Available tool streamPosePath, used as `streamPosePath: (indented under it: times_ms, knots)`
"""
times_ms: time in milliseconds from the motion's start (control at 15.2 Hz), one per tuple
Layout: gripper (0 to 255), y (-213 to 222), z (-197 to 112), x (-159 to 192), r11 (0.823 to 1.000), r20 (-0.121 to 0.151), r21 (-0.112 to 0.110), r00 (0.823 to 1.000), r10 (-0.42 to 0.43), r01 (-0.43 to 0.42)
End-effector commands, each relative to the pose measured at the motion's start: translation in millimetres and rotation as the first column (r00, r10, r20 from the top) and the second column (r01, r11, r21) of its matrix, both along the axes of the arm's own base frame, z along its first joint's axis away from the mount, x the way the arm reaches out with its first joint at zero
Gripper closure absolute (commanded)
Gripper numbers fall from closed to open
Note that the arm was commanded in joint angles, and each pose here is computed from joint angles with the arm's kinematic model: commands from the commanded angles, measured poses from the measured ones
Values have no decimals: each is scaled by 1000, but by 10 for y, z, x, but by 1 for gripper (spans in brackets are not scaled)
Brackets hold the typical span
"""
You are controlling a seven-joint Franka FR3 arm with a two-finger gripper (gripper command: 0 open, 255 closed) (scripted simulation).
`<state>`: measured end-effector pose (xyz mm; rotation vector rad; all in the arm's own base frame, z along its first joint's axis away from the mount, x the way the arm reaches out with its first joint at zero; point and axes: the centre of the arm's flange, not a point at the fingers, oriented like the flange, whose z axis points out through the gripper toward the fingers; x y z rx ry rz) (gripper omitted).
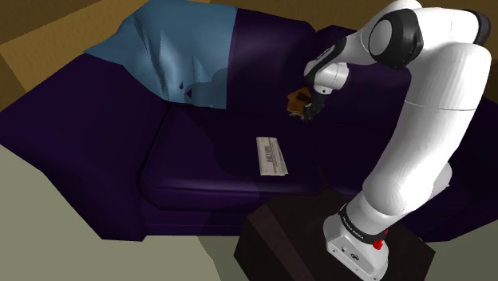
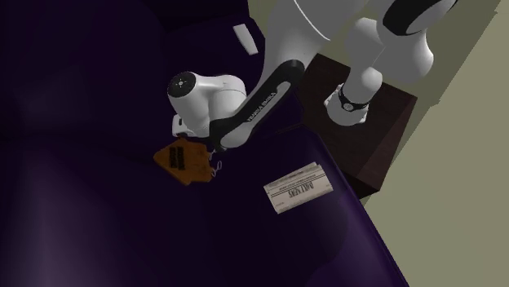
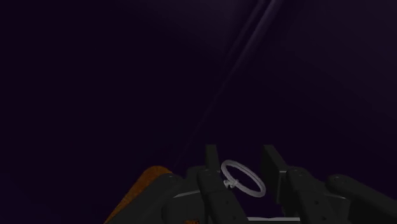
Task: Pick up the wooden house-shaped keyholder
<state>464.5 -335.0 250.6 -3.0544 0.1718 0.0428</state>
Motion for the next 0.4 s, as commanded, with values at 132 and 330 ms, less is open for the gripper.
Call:
streamPosePath:
  times_ms: [132,330]
  knots:
    - [255,-10,224,11,1000,3,-2,1000,0,0]
    - [255,-11,285,11,1000,3,-2,1000,0,0]
